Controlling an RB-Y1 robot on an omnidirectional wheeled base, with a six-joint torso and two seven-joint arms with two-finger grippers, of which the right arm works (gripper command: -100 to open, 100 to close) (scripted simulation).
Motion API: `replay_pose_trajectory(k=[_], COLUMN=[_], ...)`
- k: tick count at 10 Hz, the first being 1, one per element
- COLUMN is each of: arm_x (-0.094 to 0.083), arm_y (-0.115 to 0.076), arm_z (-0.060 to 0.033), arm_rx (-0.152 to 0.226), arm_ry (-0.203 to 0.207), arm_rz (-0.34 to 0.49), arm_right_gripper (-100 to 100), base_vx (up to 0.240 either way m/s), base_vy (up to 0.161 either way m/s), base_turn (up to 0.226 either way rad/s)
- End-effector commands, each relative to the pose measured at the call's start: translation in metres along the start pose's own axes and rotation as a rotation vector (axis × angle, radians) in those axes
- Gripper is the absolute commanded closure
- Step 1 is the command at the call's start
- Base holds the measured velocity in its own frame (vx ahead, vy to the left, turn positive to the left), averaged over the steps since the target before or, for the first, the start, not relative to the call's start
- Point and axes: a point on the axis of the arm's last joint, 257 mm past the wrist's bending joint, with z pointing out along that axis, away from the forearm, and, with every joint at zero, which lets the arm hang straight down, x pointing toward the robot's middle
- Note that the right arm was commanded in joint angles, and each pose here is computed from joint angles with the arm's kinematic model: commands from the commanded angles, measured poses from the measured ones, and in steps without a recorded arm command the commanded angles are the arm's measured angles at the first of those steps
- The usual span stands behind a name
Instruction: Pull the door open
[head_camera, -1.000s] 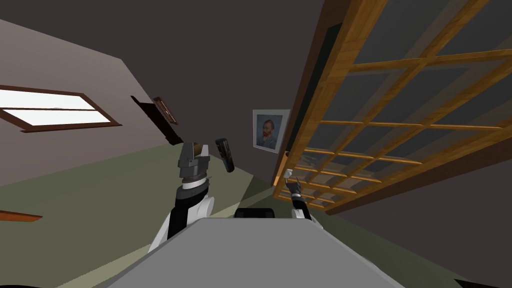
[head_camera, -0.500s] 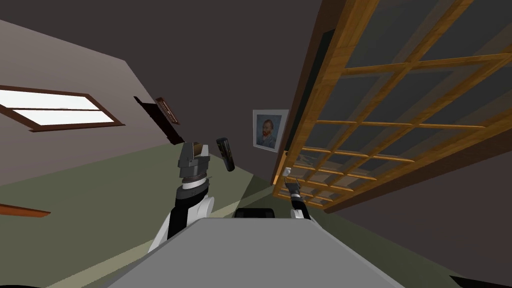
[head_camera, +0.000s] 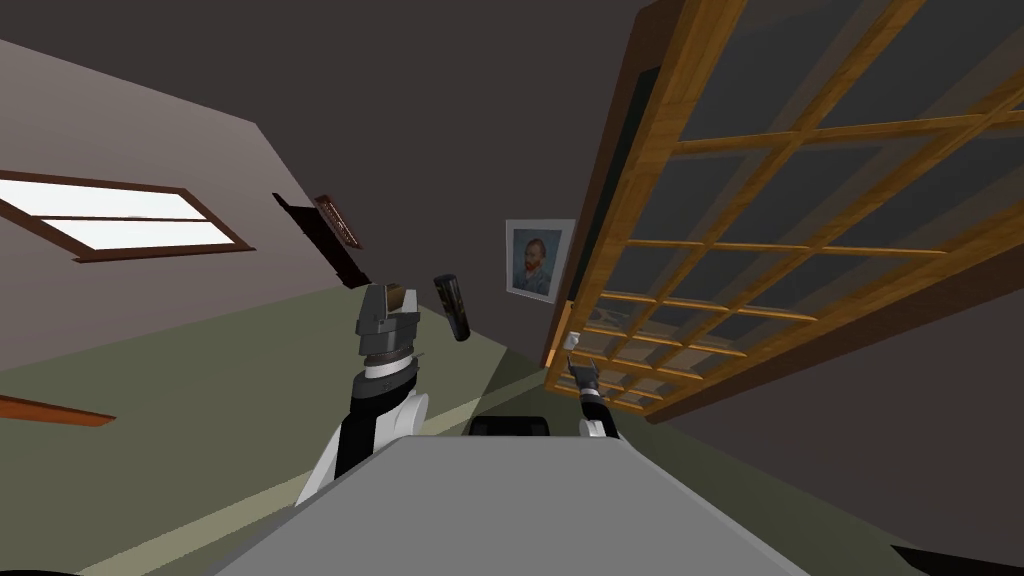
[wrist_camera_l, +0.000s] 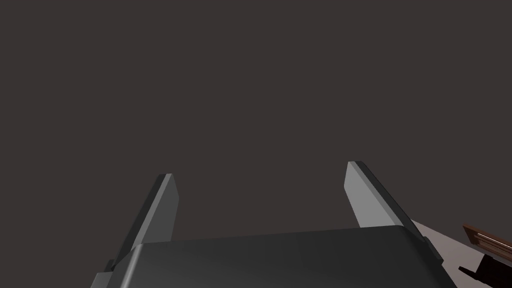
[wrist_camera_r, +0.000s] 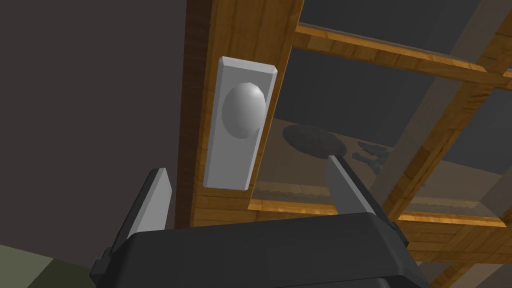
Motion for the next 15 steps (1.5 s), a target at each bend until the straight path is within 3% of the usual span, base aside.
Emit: replay_pose_trajectory(k=[1,7,8,13,15], arm_x=[0.000,-0.001,-0.001,-0.013,-0.015], arm_y=[-0.003,-0.010,-0.009,0.039,0.048], arm_z=[-0.0017,-0.0063,-0.0054,-0.0136,-0.0152], arm_rx=[-0.001,-0.003,-0.003,-0.063,-0.073], arm_ry=[-0.003,-0.011,-0.010,-0.018,-0.019], arm_rz=[0.067,0.228,0.209,0.214,0.214], arm_right_gripper=[-100,-100,-100,-100,-100], base_vx=[-0.052,-0.045,-0.020,0.178,0.138], base_vy=[-0.021,-0.010,-0.006,-0.002,-0.026], base_turn=[0.018,0.008,0.001,0.119,0.049])
